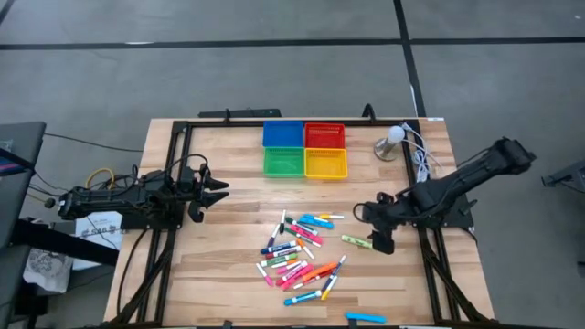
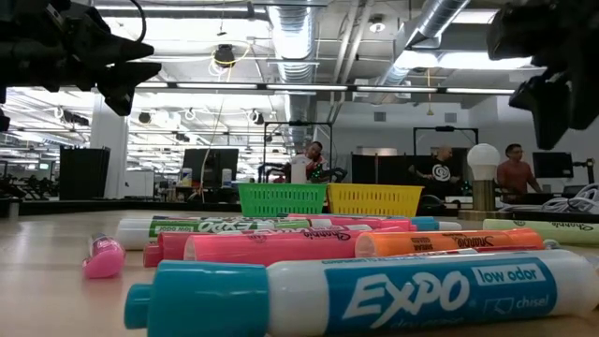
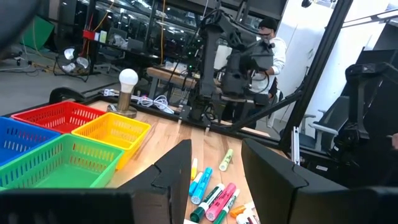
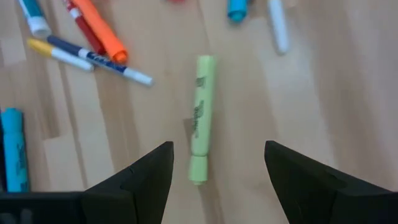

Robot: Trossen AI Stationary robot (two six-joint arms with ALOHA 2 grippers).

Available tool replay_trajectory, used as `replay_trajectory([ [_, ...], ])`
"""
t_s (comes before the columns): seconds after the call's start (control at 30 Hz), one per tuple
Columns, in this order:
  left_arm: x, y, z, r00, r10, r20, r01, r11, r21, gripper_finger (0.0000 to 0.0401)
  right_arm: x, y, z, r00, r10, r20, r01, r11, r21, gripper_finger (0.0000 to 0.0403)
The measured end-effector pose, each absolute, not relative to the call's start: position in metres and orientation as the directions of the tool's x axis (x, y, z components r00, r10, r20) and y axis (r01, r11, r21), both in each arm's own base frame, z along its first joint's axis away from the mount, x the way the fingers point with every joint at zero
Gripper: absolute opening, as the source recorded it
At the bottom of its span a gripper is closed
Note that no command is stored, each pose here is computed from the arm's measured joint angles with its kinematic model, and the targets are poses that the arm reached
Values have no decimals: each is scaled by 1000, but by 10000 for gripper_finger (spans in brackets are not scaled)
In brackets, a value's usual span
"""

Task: Pick & Place Markers
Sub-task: Put the light green marker in the red bin

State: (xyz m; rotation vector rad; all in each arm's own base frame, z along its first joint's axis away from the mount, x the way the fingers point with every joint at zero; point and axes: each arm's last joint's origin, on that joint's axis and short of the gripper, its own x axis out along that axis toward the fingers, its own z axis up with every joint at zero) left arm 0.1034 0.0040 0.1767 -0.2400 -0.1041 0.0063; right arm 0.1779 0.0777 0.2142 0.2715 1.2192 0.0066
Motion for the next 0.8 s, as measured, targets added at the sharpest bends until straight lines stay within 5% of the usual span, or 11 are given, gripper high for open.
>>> replay_trajectory([
  [0.4, 104, 4, 177, 994, 18, 103, 7, 971, -238, 141, 201, 87, 171, 188, 50, -981, 107, 992, 71, 243],
  [0.8, 104, 4, 177, 994, 18, 108, 8, 971, -237, 141, 220, 97, 151, 233, 75, -970, 96, 990, 100, 243],
])
